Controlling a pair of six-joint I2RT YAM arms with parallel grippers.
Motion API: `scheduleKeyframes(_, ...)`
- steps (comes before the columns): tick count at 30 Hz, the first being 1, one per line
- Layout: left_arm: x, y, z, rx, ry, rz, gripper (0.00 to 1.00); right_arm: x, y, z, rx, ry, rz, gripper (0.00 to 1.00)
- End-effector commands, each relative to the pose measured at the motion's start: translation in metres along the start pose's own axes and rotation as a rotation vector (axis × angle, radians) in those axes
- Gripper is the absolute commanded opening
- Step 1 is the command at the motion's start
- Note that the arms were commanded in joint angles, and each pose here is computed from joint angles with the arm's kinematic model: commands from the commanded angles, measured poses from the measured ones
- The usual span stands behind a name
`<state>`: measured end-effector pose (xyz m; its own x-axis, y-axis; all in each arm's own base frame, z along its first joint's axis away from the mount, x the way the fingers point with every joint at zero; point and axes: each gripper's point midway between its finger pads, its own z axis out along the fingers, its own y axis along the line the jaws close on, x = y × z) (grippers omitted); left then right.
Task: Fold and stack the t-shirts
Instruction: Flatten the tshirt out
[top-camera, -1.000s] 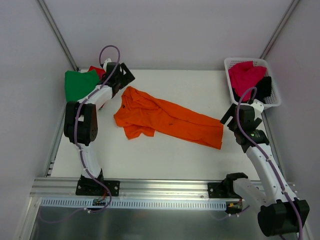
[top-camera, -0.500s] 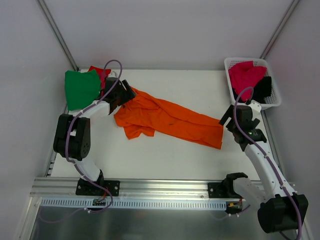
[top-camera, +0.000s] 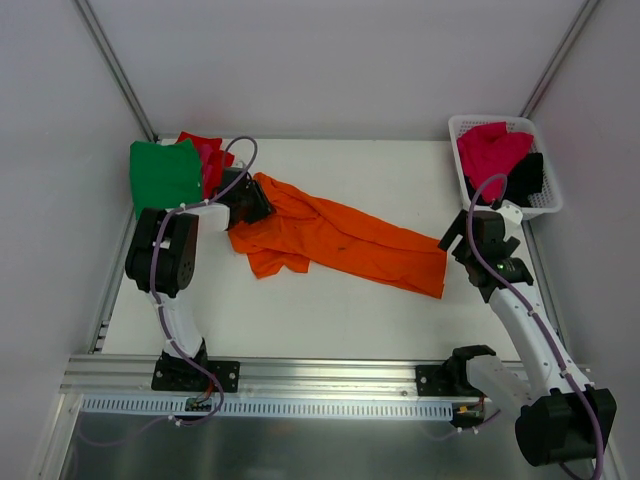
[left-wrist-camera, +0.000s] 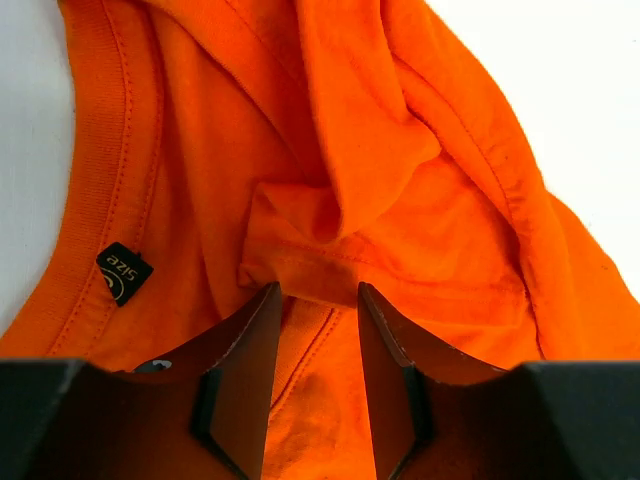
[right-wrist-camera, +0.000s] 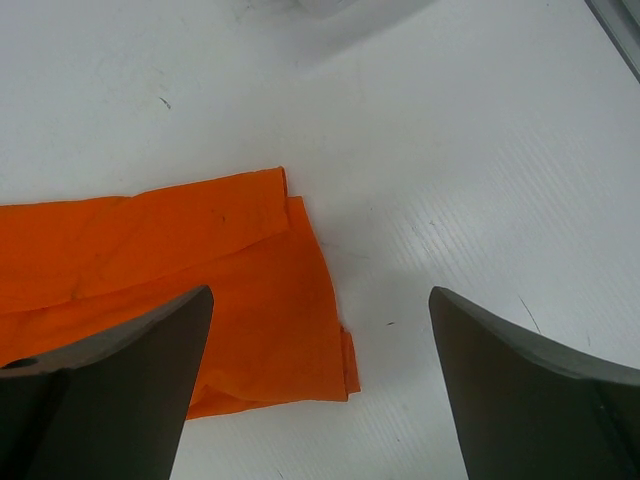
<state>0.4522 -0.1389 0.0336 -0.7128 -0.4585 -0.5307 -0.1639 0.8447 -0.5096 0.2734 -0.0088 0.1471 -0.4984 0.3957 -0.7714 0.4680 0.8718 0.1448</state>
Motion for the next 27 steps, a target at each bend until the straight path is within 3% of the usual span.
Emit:
scheduleKeyframes(1,-0.023,-0.012,0.0,0.048,-0.044,0.018,0.36,-0.007,-0.001,0.001,0.005,-0.03,0.011,0.95)
scheduleKeyframes(13,-0.034,0.016,-0.019,-0.09,-0.132,0.016,0.34,-0.007,-0.001,0.001,0.009,-0.027,0.006,0.94)
scheduleKeyframes(27,-0.034,0.026,0.003,-0.104,-0.089,-0.013,0.32,-0.009,-0.003,-0.002,0.011,-0.039,0.006,0.94)
